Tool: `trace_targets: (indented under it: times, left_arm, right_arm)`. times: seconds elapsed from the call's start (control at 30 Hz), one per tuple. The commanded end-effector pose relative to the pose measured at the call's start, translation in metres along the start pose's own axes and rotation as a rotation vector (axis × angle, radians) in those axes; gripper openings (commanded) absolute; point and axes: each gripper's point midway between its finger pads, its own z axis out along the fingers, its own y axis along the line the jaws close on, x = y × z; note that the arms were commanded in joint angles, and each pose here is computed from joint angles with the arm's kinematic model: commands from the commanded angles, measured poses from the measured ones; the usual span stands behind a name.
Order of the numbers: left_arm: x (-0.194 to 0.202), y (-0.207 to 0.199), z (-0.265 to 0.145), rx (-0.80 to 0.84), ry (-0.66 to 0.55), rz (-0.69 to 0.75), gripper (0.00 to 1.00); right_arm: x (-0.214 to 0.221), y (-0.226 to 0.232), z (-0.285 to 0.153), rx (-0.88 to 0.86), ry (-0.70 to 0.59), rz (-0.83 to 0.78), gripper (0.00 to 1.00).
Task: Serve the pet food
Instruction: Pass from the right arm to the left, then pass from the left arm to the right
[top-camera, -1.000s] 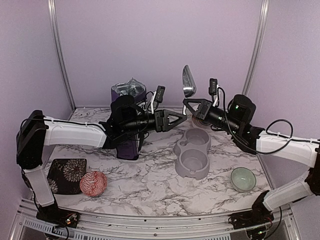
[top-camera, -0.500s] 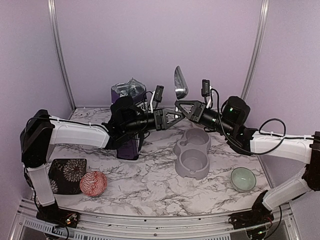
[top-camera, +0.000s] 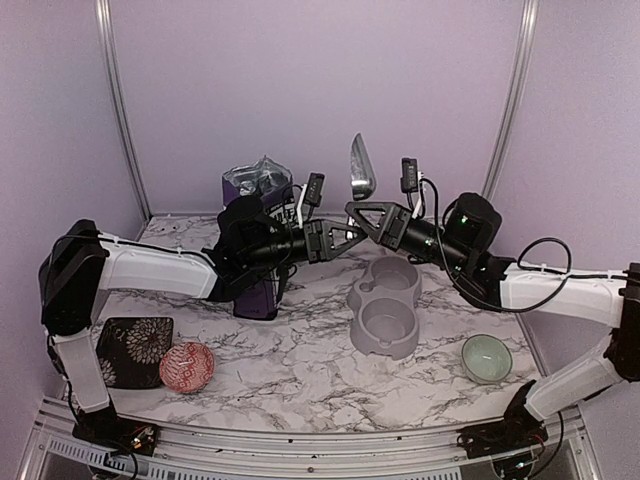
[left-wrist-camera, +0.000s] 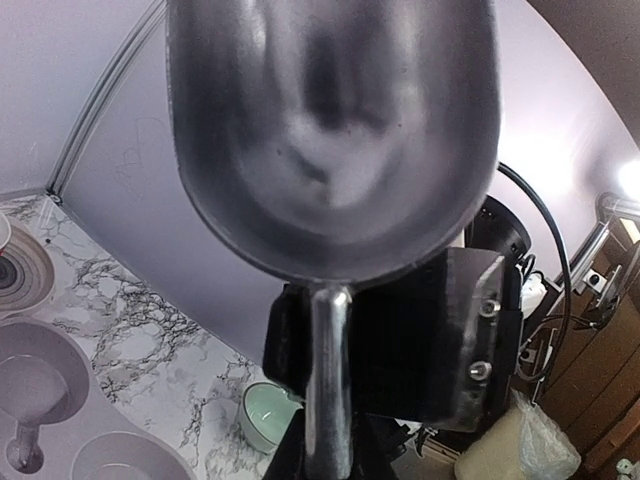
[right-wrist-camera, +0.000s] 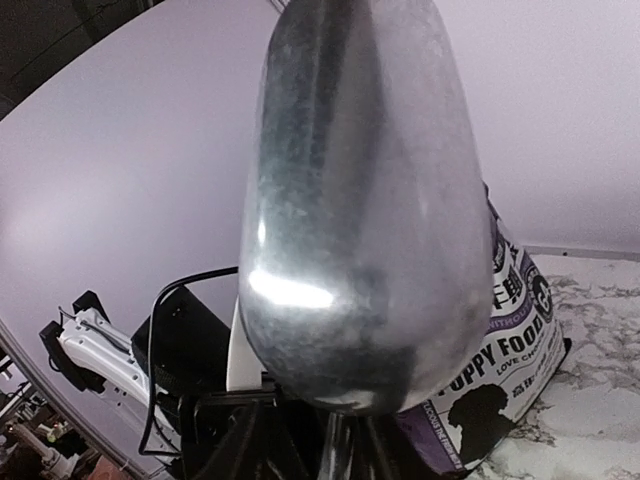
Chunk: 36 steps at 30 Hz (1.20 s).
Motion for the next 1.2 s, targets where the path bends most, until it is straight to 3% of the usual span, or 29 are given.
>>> trace_targets:
  times: [0.0, 0.1, 0.37, 0.8, 1.17]
  left_arm:
    - [-0.006, -0.009, -0.012, 0.008, -0.021, 0.026, 0.00]
    - [0.000, -0.006, -0.018, -0.009, -0.013, 0.030, 0.00]
    - [0.014, 0.003, -0.028, -0.112, 0.040, 0.077, 0.00]
    - [0.029, 0.011, -0.059, -0.432, 0.223, 0.339, 0.00]
    - [0.035, 0.018, -0.104, -0.690, 0.423, 0.623, 0.00]
  right_arm:
    - [-0.003, 0.018, -0.004, -0.020, 0.042, -0.111, 0.61]
    - [0.000, 0.007, -0.008, 0.059, 0.081, -0.152, 0.77]
    - [-0.011, -0.019, -0.036, 0.298, 0.112, -0.265, 0.88]
    - [-0.050, -0.027, -0.084, 0.423, 0.150, -0.311, 0.92]
    - [-0.045, -0.018, -0.075, 0.361, 0.319, -0.278, 0.93]
